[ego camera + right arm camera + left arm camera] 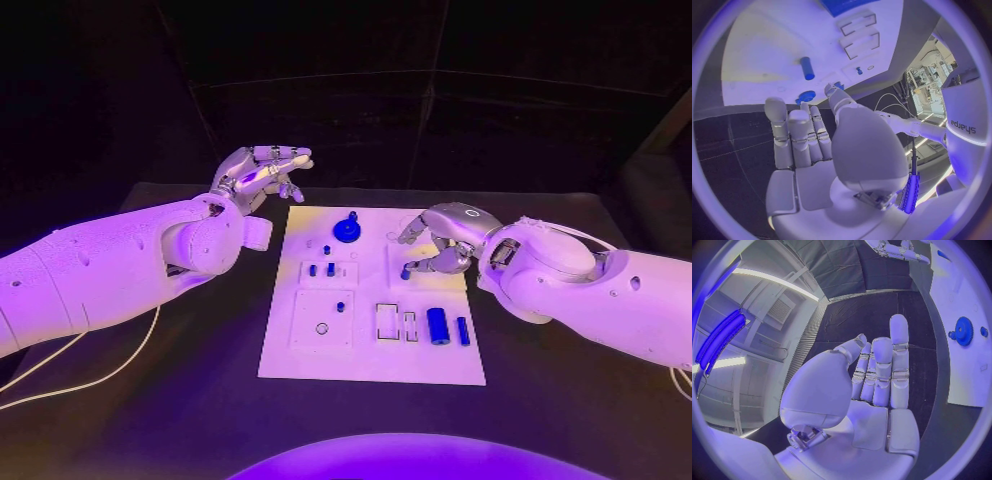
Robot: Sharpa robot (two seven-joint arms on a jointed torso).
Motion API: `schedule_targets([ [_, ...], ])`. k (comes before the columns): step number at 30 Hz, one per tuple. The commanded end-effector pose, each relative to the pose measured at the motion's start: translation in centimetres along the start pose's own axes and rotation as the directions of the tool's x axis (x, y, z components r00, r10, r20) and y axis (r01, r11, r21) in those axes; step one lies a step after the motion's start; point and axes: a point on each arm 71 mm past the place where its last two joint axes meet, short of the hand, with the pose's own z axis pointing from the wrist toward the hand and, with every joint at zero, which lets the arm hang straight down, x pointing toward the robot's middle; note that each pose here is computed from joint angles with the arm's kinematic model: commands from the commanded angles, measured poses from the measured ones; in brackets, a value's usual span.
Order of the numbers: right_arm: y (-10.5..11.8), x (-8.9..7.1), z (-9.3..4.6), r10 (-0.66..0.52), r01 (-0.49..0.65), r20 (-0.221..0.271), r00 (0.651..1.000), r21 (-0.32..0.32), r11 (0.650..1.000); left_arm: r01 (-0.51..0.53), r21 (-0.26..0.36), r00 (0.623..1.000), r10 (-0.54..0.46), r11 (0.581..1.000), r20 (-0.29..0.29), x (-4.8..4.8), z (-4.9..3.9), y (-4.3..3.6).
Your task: Assemble the parts on the task board
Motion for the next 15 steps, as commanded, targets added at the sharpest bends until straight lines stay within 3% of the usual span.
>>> schedule_targets([
  [1,-0.6,0.3,0.1,-0.033,0.035,-0.060,0.998,0.040,0.999,0.009,0.006,1.000,-0.009,1.000,-0.014,0.19,0.08,-0.10],
  [15,-0.3,1.5,1.0,-0.086,0.093,-0.198,0.976,0.029,0.995,0.007,0.002,1.000,-0.007,1.000,-0.014,0.17,0.08,0.02],
])
